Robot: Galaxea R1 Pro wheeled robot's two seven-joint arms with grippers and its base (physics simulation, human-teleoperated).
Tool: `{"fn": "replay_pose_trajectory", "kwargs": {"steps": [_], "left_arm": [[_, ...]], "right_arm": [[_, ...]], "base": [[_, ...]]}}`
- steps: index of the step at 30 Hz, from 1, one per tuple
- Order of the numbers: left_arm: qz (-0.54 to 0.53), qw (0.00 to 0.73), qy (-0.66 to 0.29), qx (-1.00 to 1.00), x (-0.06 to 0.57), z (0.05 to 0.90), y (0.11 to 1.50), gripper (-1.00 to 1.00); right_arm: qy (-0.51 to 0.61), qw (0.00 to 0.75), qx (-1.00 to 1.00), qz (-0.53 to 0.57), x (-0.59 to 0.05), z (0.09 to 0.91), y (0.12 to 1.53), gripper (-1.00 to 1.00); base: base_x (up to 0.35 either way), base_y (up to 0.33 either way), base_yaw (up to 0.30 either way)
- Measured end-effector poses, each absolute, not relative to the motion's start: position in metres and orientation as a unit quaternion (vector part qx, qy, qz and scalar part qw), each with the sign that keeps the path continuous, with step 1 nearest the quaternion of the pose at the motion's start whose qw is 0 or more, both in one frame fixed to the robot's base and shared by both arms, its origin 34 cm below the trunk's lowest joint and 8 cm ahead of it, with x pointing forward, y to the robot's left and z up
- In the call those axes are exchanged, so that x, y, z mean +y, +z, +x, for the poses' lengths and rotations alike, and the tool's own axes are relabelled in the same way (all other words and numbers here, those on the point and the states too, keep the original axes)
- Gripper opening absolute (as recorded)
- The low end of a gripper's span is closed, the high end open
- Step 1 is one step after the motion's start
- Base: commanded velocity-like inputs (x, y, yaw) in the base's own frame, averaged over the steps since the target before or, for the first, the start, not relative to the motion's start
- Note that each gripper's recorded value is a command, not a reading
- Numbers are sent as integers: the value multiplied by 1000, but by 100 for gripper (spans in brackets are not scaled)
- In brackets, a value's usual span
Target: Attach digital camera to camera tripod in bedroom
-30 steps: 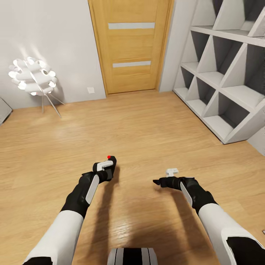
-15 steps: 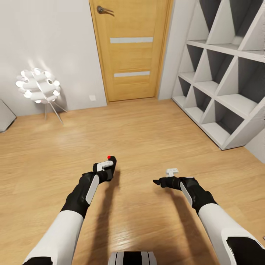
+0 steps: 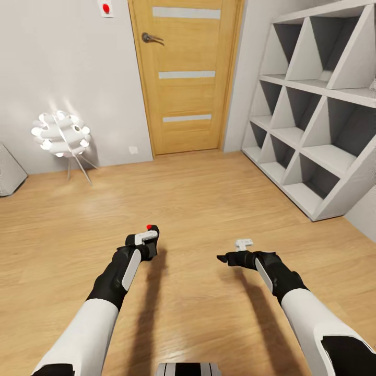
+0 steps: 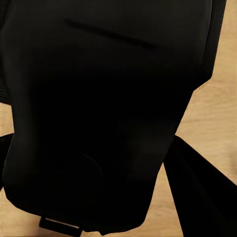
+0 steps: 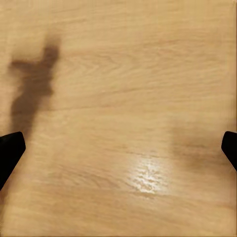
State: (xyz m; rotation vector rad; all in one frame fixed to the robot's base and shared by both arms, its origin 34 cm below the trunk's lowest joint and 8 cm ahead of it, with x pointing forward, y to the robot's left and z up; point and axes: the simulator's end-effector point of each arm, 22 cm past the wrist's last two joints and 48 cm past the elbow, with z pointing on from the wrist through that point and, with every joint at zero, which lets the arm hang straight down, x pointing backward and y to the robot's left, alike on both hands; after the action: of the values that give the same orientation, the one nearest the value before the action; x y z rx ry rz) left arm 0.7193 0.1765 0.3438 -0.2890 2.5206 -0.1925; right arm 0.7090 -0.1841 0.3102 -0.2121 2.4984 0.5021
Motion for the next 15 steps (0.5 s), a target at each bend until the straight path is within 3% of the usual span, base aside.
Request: {"fn": "replay_pose_trajectory", "kwargs": {"steps": [15], "left_arm": [[-108, 320, -72, 939, 178, 726, 382, -100]], "right_arm": [[185, 316, 927, -85, -184, 719, 350, 100]], "base": [[0, 0, 0]]}}
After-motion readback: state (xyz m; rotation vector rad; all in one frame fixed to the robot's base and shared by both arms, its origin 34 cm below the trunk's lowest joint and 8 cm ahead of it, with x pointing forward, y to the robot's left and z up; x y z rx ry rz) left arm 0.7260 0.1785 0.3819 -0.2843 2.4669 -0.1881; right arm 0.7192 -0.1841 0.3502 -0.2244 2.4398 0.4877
